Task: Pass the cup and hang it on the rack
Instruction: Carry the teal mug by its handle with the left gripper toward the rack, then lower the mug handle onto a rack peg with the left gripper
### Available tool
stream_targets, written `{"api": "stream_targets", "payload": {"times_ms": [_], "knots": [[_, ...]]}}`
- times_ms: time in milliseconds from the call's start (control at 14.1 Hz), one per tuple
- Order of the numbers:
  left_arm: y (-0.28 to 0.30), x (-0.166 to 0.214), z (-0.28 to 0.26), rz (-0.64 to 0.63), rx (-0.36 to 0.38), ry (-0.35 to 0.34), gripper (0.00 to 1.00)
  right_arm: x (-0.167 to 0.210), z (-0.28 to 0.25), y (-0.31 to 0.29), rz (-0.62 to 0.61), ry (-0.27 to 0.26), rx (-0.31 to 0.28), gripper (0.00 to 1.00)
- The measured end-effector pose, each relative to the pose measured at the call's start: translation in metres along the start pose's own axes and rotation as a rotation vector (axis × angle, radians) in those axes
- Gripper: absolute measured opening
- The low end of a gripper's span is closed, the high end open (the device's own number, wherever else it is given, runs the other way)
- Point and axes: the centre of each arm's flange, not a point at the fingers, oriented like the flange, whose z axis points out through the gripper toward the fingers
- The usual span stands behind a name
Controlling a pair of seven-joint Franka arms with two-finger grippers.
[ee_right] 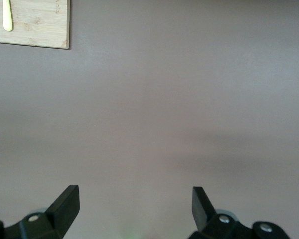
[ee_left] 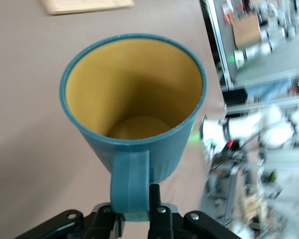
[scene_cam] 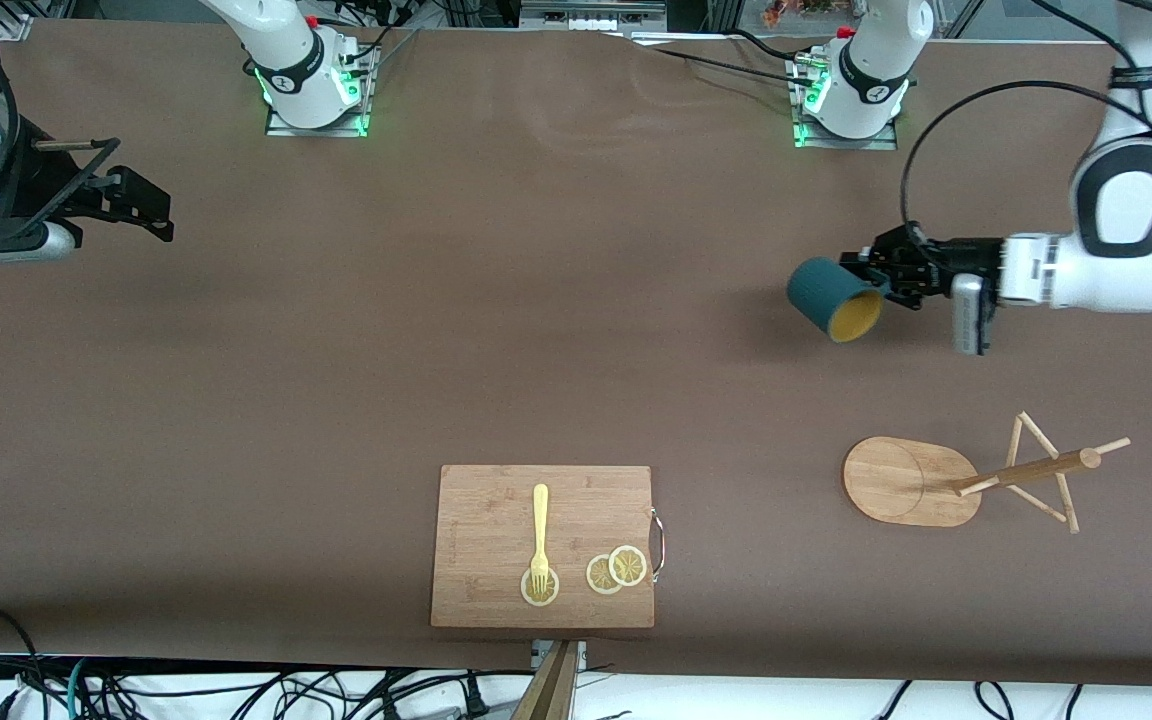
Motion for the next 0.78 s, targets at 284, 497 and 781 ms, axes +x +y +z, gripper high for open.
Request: {"api": "stream_targets", "payload": {"times_ms": [284, 497, 781], "knots": [[-0.029, -0.017, -0.064, -0.312, -0.083, 0.098, 0.21, 0.0, 0.0, 0.001, 0.001, 0.0, 0.0, 1.0], [-0.057, -0.029, -0.086, -0.48, -0.185, 0.18, 0.21, 0.0, 0.0, 0.001, 0.001, 0.0, 0.0, 1.0], [-0.098, -0.044, -0.094, -0.57, -0.315, 0.255, 0.21, 0.0, 0.0, 0.001, 0.001, -0.001, 0.0, 1.0]]}}
